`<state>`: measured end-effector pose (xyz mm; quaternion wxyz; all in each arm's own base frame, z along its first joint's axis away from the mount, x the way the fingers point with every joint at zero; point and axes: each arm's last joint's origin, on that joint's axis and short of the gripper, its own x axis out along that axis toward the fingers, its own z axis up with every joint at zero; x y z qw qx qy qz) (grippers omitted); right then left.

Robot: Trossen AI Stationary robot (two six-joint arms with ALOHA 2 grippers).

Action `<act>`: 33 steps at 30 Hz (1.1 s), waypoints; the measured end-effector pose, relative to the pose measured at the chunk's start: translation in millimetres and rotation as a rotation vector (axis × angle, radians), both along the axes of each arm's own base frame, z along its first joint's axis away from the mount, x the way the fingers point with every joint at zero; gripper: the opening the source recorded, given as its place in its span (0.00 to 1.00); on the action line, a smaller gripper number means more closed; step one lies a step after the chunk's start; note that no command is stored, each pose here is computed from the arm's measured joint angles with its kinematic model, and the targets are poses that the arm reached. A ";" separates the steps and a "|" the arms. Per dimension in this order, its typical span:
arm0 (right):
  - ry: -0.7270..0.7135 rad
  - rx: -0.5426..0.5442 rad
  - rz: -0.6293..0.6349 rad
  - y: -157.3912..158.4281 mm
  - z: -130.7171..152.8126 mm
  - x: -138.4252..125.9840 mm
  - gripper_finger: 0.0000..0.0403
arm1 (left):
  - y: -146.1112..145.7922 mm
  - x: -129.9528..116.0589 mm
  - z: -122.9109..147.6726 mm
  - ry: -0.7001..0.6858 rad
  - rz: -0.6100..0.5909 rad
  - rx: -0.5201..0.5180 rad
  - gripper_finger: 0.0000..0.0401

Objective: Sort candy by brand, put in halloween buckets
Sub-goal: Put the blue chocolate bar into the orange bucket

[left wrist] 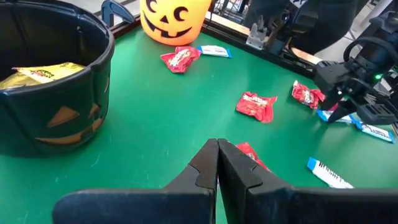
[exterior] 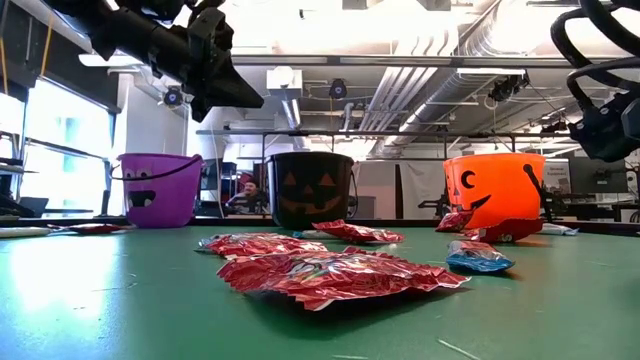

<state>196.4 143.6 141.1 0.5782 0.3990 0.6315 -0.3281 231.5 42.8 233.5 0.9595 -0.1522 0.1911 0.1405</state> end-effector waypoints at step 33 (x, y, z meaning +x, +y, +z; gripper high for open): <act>-0.210 0.044 0.088 -17.1 62.5 57.8 0.20 | 0.5 0.1 0.6 -0.004 0.013 0.011 0.00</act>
